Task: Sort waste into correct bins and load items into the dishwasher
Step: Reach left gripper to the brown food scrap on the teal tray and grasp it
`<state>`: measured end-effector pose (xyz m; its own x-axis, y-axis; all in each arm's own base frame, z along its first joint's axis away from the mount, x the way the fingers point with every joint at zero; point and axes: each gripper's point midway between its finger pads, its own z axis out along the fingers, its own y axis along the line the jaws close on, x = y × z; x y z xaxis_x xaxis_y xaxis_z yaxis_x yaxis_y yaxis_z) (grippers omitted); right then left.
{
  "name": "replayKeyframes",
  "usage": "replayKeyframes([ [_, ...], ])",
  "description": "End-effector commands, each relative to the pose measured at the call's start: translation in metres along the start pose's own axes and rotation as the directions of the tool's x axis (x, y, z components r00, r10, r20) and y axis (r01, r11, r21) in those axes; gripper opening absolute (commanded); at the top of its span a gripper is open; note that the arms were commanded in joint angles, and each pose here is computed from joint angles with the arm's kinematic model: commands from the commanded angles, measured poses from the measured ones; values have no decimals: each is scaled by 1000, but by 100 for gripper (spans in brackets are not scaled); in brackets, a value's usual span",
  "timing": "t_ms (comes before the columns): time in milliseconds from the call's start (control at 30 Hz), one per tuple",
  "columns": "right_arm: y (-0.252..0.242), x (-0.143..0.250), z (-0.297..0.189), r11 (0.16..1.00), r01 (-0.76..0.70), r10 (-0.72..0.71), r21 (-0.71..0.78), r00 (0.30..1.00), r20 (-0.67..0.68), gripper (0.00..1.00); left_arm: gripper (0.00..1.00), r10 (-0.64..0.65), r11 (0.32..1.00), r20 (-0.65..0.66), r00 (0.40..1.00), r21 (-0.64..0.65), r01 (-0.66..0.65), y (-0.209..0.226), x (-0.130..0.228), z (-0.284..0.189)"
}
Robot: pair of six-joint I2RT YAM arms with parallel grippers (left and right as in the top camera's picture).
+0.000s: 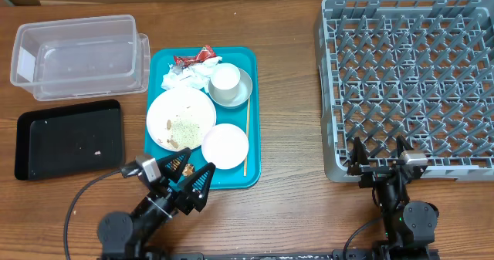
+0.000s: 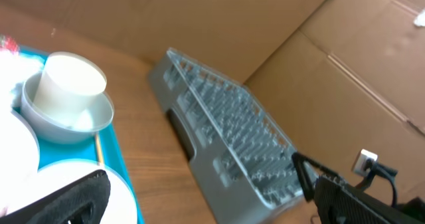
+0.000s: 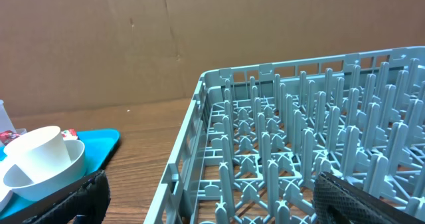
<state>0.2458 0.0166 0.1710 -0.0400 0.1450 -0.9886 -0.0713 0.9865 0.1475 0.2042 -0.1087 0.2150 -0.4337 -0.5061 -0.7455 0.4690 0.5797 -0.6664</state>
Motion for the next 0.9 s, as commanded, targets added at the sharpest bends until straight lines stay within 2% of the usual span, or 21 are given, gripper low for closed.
replayKeyframes([
  [0,-2,1,0,1000,7,-7,9,1000,7,100,100,118,993,-60,991,-17,-119,-21,-23,2],
  [100,-2,1,0,1000,7,-7,9,1000,6,100,100,99,986,-182,978,-115,-121,-12,-28,8],
  [233,-2,1,0,1000,7,-7,9,1000,7,100,100,28,953,-367,930,-271,-136,5,-32,10],
  [267,-2,1,0,1000,7,-7,9,1000,7,100,100,-40,917,-401,915,-379,-125,18,-37,5],
  [300,-2,1,0,1000,7,-7,9,1000,6,100,100,-118,849,-417,901,-513,-127,34,-44,-3],
  [367,-2,1,0,1000,7,-7,9,1000,7,100,100,-194,762,-410,891,-635,-126,50,-49,-14],
  [433,-2,1,0,1000,7,-7,9,1000,7,100,100,-222,728,-418,881,-672,-135,58,-50,-16],
  [567,-2,1,0,1000,7,-7,9,1000,6,100,100,-283,711,-432,856,-694,-114,68,-42,-12],
  [700,-2,1,0,1000,7,-7,9,1000,7,100,100,-364,696,-466,806,-712,-98,75,-25,-14],
  [767,-2,1,0,1000,7,-7,9,1000,6,100,100,-440,608,-429,789,-789,-90,89,-18,-25],
  [800,-2,1,0,1000,7,-7,9,1000,7,100,100,-490,515,-368,790,-853,-78,99,-17,-36],
  [833,-2,1,0,1000,7,-7,9,1000,6,100,100,-550,342,-253,796,-938,-61,116,-14,-55],
  [867,-2,1,0,1000,7,-7,9,1000,6,100,100,-566,281,-209,797,-958,-52,121,-12,-61],
])
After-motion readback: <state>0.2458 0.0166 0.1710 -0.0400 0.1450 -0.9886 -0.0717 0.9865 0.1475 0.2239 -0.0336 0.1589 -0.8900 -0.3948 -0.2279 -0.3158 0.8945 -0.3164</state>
